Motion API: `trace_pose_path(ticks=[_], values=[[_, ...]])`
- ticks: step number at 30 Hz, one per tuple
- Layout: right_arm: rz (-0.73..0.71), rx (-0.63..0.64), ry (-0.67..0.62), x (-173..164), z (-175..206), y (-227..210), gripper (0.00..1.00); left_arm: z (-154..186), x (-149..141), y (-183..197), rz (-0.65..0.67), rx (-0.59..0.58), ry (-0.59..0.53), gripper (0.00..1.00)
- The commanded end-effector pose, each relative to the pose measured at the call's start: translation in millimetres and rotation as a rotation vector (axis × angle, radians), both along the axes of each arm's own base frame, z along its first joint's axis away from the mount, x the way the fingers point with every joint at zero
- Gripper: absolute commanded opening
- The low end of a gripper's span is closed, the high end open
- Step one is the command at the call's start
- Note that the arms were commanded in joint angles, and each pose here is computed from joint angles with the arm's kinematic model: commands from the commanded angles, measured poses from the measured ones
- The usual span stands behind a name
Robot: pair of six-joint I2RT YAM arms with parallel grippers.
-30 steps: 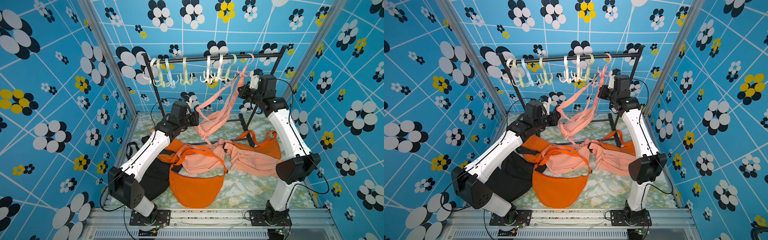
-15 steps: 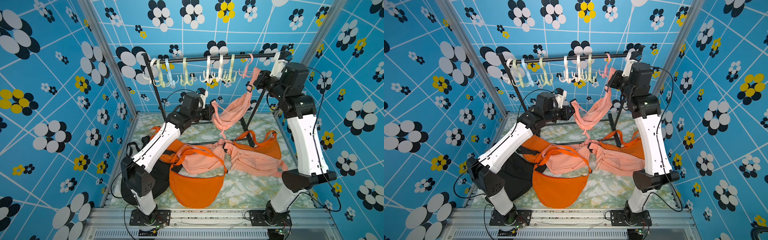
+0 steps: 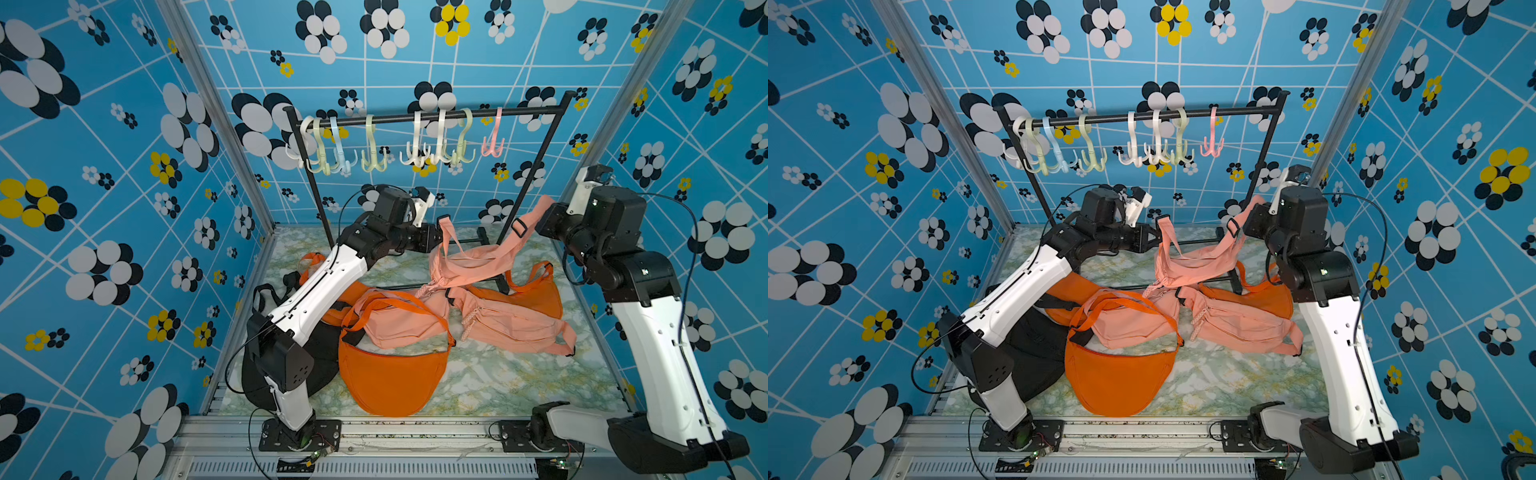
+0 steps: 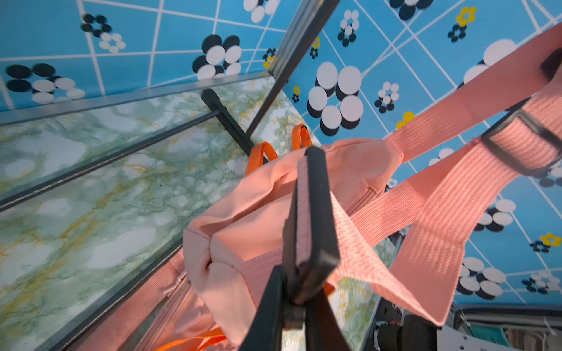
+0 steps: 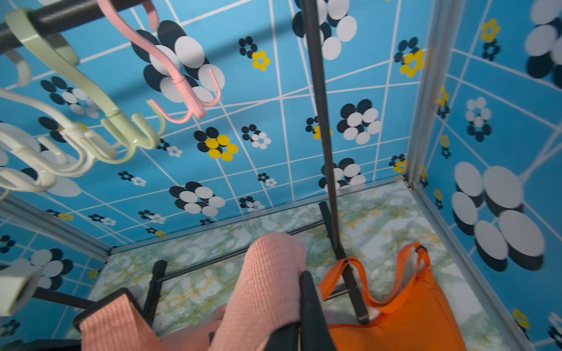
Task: Take the bag off the hook
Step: Place the bag at the center of the board.
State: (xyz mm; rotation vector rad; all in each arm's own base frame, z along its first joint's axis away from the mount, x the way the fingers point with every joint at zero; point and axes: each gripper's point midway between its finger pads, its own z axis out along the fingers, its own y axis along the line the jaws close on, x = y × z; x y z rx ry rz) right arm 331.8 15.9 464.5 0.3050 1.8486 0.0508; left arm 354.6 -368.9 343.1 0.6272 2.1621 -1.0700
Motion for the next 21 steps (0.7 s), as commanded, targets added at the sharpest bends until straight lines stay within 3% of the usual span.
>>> trace_pose_path(ticks=[1,4,8,11,17,21], values=[[-0.247,-0.122,0.117,-55,-20,-53,0.00,-34,-70,-27,-0.260,0.129,0.099,0.07],[-0.305,-0.163,0.234,-86,-44,-68,0.00,-66,-115,-42,-0.398,0.242,0.185,0.07],[-0.336,-0.154,0.457,-115,-104,-72,0.00,-103,-162,-48,-0.523,0.415,0.187,0.07],[-0.391,-0.160,0.618,-129,-162,-76,0.00,-125,-179,-55,-0.589,0.440,0.247,0.07],[-0.477,-0.175,0.705,-118,-237,-88,0.00,-176,-149,-84,-0.585,0.410,0.357,0.06],[-0.492,-0.166,0.707,-98,-262,-91,0.00,-206,-120,-106,-0.557,0.329,0.433,0.06]])
